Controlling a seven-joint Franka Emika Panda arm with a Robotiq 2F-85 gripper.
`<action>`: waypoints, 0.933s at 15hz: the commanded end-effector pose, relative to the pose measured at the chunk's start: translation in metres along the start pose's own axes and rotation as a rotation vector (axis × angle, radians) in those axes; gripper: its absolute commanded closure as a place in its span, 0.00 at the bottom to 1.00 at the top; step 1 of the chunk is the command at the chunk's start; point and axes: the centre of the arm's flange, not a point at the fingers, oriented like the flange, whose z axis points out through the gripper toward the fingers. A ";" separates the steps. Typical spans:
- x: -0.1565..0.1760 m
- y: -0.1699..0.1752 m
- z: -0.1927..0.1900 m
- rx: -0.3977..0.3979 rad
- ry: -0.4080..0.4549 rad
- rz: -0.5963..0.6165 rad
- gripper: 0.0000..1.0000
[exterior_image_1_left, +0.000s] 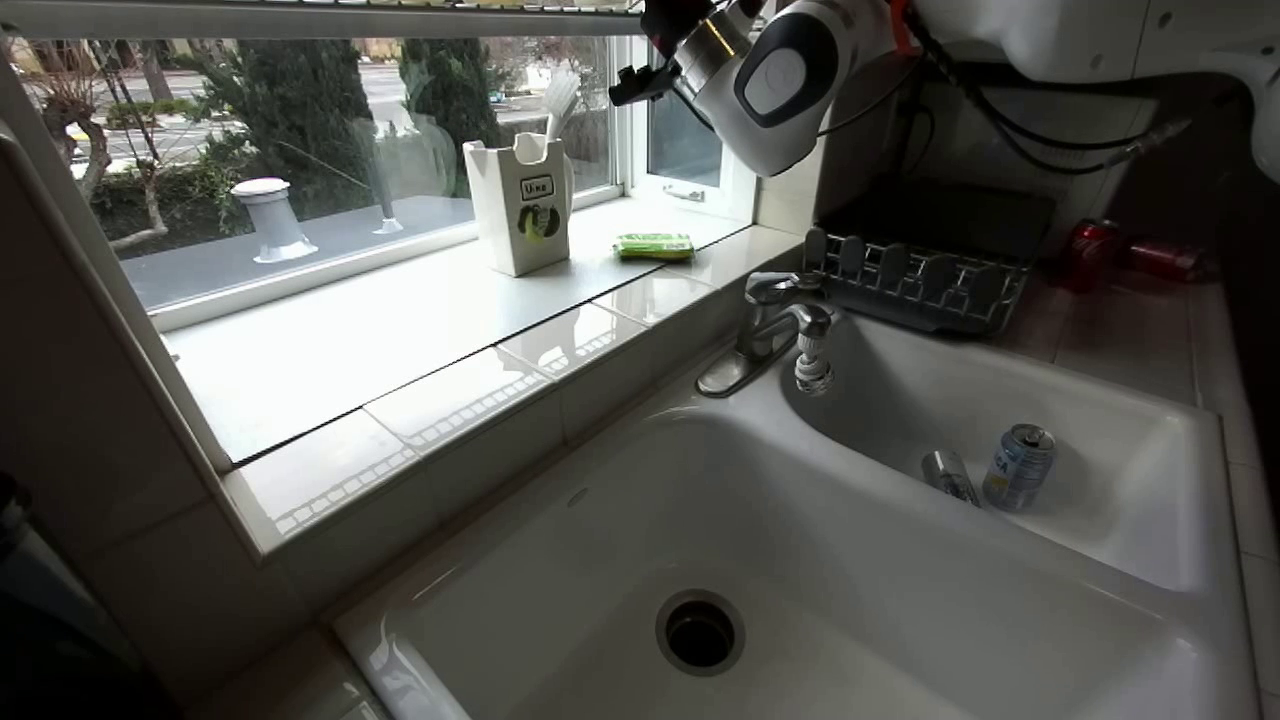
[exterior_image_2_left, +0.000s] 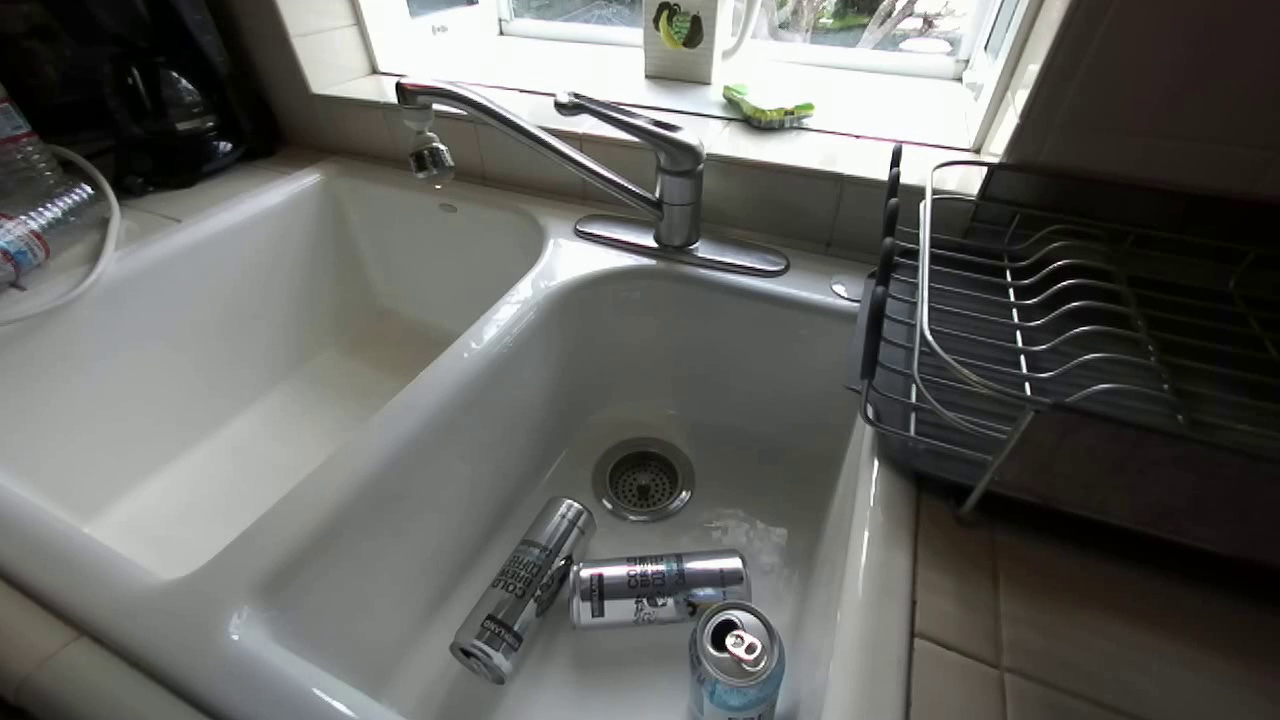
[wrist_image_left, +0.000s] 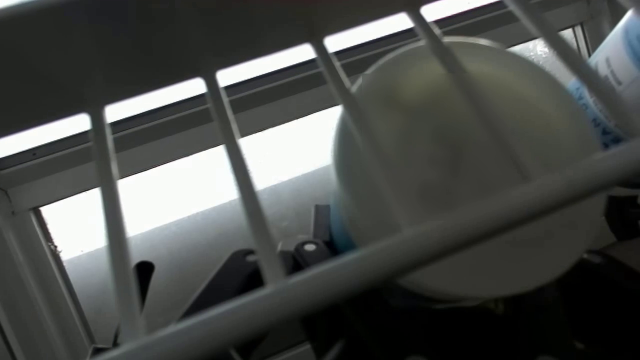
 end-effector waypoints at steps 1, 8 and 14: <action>-0.018 -0.003 -0.010 0.013 -0.021 -0.015 0.47; -0.024 -0.003 -0.014 0.018 -0.031 -0.022 0.00; -0.010 -0.011 -0.009 0.045 -0.018 -0.050 0.00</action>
